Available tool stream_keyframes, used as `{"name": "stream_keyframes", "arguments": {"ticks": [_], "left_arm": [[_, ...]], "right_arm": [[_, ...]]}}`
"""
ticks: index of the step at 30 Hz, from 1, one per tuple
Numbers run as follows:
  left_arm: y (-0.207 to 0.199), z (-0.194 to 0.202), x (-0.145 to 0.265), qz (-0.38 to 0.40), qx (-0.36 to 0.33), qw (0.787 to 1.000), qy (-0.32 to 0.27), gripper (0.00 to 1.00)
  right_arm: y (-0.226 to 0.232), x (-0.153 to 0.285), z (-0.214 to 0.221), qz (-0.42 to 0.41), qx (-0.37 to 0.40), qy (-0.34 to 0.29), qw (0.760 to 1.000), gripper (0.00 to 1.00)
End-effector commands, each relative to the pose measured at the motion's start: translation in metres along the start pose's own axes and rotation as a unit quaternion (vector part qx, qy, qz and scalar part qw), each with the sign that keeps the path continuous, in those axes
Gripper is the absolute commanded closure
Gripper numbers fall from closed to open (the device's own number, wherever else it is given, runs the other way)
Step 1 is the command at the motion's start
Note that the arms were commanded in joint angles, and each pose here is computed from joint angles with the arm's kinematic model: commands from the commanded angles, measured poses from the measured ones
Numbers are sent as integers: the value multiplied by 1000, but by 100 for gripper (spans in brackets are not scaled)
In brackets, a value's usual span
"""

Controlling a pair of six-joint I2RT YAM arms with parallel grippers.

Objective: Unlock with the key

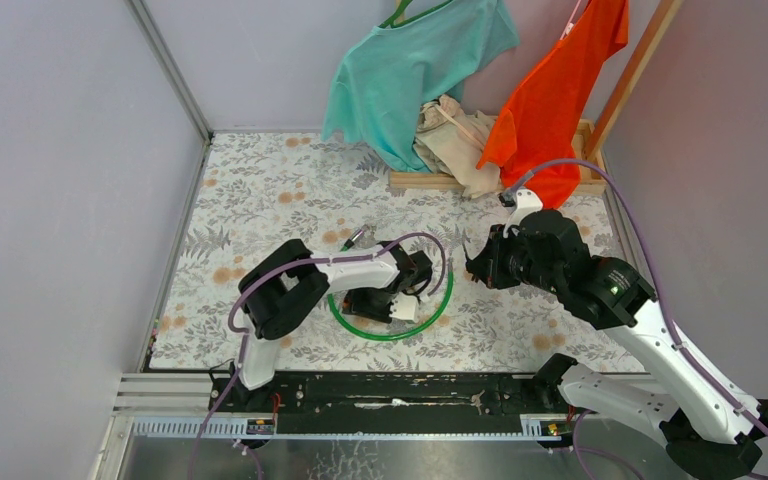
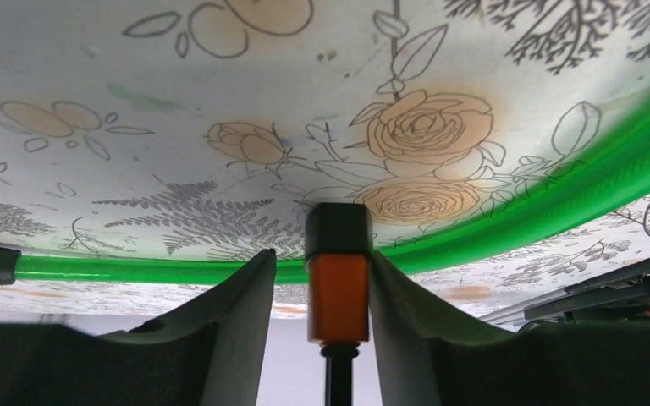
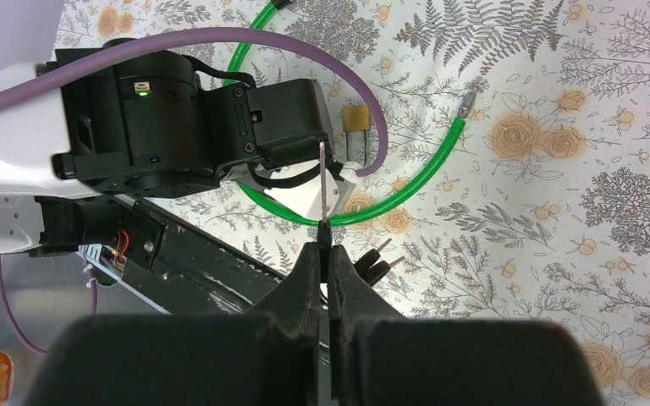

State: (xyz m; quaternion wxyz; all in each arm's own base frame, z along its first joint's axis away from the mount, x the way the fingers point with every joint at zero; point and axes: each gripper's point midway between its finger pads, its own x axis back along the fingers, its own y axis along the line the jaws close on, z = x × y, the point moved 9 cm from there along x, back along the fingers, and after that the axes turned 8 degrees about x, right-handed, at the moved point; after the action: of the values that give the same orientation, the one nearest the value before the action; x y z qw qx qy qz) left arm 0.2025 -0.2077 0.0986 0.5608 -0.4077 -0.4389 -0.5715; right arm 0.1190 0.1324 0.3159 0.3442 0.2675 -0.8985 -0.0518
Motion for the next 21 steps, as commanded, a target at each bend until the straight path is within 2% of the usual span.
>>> {"name": "stream_keyframes", "arguments": {"ticks": [1,7,9,12,14,17,20,21], "left_arm": [[0,4,0,-4,-5,999,31,57],[2,3,4,-8,26,1000,-7,97],[8,6,11,-2,49,998,-36,100],[27,14,34,19,103,987,-122,100],[46,27,56,31,147,967,-205,100],[66,58,91,45,190,923,-332,100],[70,93,126,64,204,866,-453,100],[69,104,138,78,201,838,-502,100]], "right_arm": [[1,3,-5,2,5,-14,1000,100],[2,3,-9,4,7,-13,1000,100],[3,3,-12,4,9,-13,1000,100],[5,2,-17,2,13,-11,1000,100],[7,-1,-21,1,18,-8,1000,100],[12,-5,-29,-9,26,-3,1000,100],[20,-12,-38,-36,40,-1,999,100],[24,-14,-41,-55,45,3,997,100]]}}
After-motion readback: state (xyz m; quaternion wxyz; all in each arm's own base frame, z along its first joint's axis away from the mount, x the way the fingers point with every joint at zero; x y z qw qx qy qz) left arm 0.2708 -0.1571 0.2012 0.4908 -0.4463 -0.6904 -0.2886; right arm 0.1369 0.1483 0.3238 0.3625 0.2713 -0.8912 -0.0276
